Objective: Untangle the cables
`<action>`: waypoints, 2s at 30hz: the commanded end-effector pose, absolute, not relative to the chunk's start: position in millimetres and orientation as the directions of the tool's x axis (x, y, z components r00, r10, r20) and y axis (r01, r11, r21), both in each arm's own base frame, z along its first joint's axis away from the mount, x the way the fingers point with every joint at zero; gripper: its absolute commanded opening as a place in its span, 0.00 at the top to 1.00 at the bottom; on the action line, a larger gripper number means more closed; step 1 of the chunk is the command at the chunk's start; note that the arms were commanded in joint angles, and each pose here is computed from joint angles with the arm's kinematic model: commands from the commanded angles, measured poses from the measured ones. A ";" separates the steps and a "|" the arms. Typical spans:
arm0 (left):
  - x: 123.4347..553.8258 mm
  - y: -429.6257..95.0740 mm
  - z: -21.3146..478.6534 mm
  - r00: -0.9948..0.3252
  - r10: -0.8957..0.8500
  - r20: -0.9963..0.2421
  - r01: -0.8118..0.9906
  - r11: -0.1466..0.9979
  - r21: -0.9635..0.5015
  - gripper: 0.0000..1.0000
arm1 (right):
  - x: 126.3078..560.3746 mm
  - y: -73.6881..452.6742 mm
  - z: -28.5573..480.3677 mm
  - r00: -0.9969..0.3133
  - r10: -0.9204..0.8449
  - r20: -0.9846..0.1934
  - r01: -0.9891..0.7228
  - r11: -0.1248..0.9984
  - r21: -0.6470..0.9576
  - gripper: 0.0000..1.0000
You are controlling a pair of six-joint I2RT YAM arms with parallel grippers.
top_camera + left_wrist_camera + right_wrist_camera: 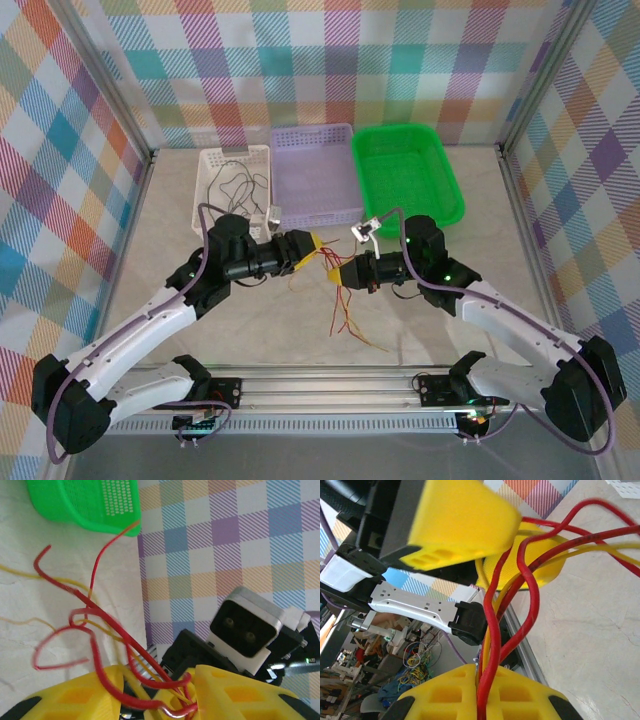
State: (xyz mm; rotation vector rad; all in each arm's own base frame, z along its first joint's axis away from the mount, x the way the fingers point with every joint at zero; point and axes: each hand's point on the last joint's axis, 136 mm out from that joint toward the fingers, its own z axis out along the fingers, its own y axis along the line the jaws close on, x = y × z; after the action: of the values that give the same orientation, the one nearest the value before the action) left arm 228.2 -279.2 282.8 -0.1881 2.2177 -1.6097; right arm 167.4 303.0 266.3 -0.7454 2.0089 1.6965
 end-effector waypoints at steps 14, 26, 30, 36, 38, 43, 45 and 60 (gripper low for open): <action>219.6 -273.1 268.8 -0.912 -0.319 -0.257 0.123 0.386 -0.914 1.00 | 166.1 300.5 262.7 -0.754 -0.154 -0.639 -0.656 0.115 0.746 1.00; 218.5 -264.1 257.2 -0.909 -0.275 -0.312 0.141 0.503 -0.853 1.00 | 151.7 279.7 265.4 -0.706 -0.137 -0.694 -0.707 0.172 0.686 0.51; 219.2 -264.0 259.5 -0.905 -0.265 -0.332 0.159 0.513 -0.844 1.00 | 155.5 279.9 268.0 -0.698 -0.120 -0.706 -0.715 0.182 0.675 0.51; 218.7 -269.2 262.2 -0.908 -0.254 -0.332 0.177 0.488 -0.855 1.00 | 176.5 294.0 256.5 -0.738 -0.130 -0.662 -0.673 0.215 0.708 0.56; 217.3 -269.8 264.0 -0.908 -0.252 -0.335 0.184 0.478 -0.859 1.00 | 183.6 298.0 254.7 -0.741 -0.124 -0.659 -0.668 0.225 0.709 0.57; 214.6 -269.3 264.3 -0.906 -0.251 -0.340 0.190 0.475 -0.859 1.00 | 193.7 307.0 254.8 -0.748 -0.111 -0.654 -0.661 0.209 0.721 0.58; 215.3 -270.2 266.1 -0.904 -0.257 -0.341 0.192 0.469 -0.862 1.00 | 196.8 310.2 253.6 -0.755 -0.110 -0.646 -0.654 0.203 0.729 0.61; 216.8 -278.0 260.1 -0.909 -0.243 -0.339 0.194 0.473 -0.859 1.00 | 201.7 317.9 247.9 -0.757 -0.099 -0.646 -0.651 0.197 0.733 0.95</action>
State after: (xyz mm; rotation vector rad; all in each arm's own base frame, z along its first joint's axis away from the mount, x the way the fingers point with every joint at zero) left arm 220.6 -267.9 243.1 -0.1171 2.3683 -1.3594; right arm 202.3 315.5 229.0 -0.6586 2.1034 1.5924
